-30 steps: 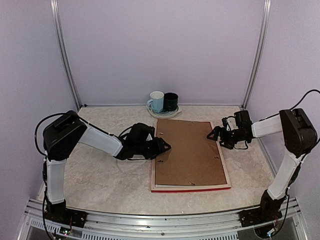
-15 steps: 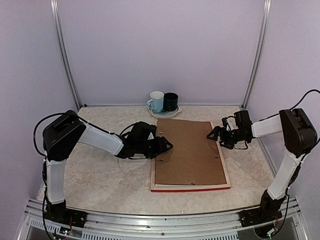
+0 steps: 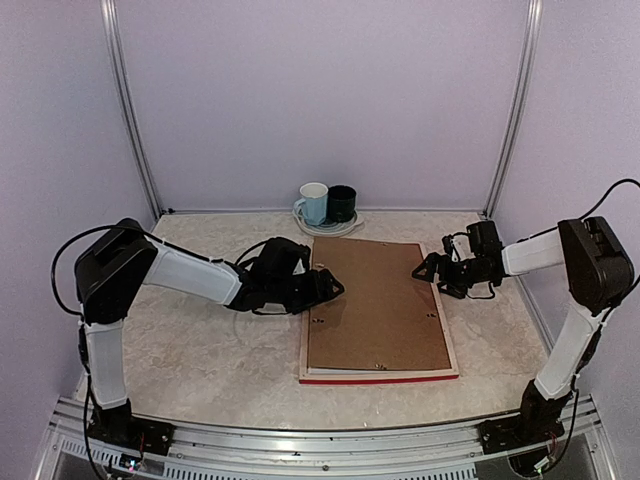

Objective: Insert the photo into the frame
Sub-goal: Place the backboard with the photo, then place the photo frame at the center of the board, then press the backboard against the photo.

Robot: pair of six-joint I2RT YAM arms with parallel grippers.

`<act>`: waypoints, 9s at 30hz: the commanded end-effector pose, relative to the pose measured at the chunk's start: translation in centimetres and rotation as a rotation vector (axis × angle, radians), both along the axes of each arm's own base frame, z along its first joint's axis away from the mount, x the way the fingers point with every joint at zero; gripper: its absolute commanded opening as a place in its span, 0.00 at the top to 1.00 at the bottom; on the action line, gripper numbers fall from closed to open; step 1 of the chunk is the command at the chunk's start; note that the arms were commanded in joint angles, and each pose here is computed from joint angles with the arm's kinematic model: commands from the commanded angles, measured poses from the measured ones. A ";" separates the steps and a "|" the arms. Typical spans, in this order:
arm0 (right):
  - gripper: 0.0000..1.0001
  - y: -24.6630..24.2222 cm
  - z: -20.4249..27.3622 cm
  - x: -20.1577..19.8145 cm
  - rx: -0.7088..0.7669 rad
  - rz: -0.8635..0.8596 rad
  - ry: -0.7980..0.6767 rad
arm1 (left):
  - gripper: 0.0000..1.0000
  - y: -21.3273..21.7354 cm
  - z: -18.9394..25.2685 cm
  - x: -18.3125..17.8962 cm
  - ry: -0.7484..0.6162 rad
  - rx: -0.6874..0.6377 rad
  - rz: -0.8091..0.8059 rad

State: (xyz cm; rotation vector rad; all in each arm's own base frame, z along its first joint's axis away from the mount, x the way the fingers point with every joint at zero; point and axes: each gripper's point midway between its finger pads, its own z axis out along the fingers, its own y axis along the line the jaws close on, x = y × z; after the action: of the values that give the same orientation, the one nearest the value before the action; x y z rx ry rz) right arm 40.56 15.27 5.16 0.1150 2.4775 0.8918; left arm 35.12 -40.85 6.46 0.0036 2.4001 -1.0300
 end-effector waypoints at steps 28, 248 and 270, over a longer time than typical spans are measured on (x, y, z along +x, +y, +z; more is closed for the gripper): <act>0.01 0.6 0.6 0.0 0.004 0.014 0.017 | 0.16 4.1 5.8 -0.3 -0.147 0.081 0.033; 0.01 0.3 3.9 1.1 -0.732 0.041 -0.153 | 0.27 -9.9 2.1 -8.3 -0.501 0.610 -0.501; 0.06 -0.7 0.6 5.6 -0.878 -0.035 -0.117 | 0.28 -10.3 -1.1 -0.8 -0.518 0.624 -0.404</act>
State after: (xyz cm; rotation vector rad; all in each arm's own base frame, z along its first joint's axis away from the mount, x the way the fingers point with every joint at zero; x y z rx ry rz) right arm 45.05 14.91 5.73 -0.2150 2.5309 -0.1957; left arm 32.89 -50.24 4.37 0.9179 2.2020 -0.3050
